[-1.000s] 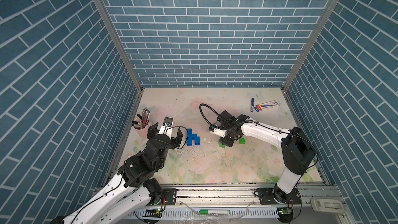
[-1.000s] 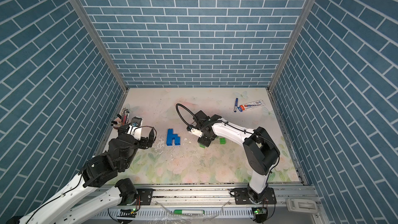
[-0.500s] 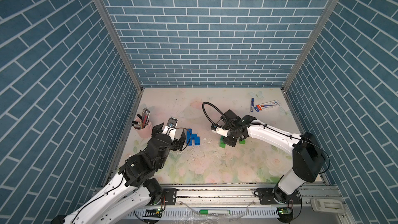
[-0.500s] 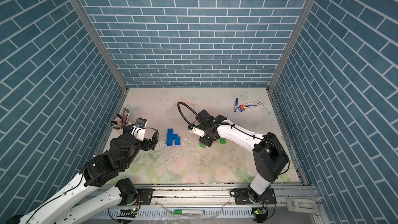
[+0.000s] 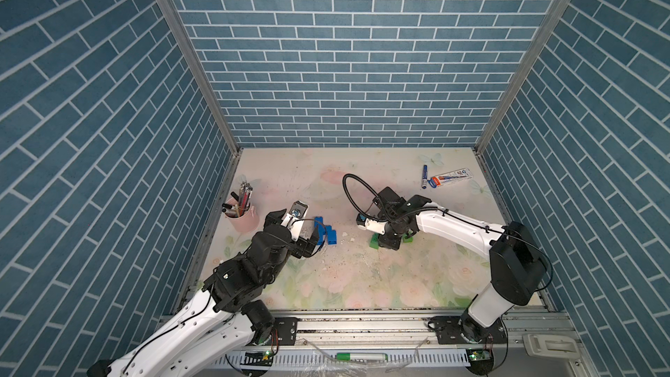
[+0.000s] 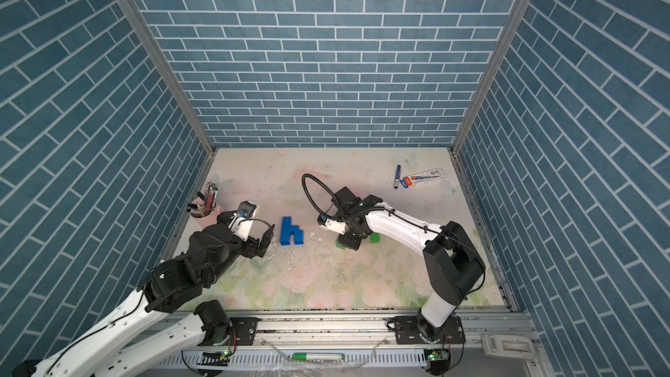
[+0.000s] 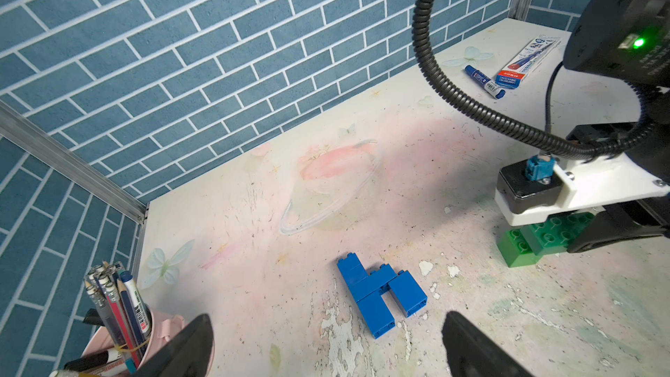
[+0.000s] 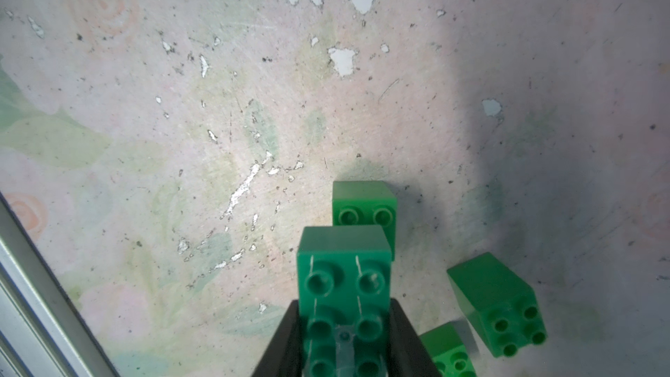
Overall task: Assemble the letter h with lego
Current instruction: Pick up the lego brick from the center of the board.
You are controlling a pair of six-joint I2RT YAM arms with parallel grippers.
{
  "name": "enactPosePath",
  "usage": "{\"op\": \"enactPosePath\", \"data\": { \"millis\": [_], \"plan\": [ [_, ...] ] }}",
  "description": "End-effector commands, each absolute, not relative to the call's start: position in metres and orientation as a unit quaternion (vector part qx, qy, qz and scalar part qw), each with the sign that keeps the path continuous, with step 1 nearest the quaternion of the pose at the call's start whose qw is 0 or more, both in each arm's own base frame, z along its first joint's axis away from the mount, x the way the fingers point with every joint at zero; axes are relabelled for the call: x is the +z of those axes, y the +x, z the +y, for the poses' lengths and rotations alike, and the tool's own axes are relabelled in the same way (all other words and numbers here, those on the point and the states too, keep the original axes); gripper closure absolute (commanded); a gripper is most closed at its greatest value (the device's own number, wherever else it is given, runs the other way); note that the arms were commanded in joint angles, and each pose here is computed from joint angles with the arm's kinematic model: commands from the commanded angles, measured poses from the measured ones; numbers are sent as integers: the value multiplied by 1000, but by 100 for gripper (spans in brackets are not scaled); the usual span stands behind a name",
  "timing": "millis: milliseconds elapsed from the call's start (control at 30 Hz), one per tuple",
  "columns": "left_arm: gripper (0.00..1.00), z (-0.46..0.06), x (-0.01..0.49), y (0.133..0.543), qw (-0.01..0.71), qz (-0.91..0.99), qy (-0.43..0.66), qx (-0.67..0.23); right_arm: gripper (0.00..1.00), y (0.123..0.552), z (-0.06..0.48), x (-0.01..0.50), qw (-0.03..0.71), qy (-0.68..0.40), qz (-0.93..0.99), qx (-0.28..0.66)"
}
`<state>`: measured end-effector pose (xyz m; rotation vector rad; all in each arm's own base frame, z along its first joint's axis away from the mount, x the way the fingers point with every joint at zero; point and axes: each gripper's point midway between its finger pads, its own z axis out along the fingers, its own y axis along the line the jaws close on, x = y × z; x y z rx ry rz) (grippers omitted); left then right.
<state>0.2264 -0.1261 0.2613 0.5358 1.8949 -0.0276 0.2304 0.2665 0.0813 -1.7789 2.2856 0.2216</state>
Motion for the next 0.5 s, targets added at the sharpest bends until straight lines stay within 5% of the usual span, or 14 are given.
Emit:
{"op": "enactPosePath", "data": {
  "millis": [0,467],
  "plan": [
    [1,-126,258,226,550,802,231,-9,100,225,266,75,93,-630,766,88],
    [1,-127,258,226,549,802,234,-12,100,242,264,73,86,-617,778,85]
  ]
}}
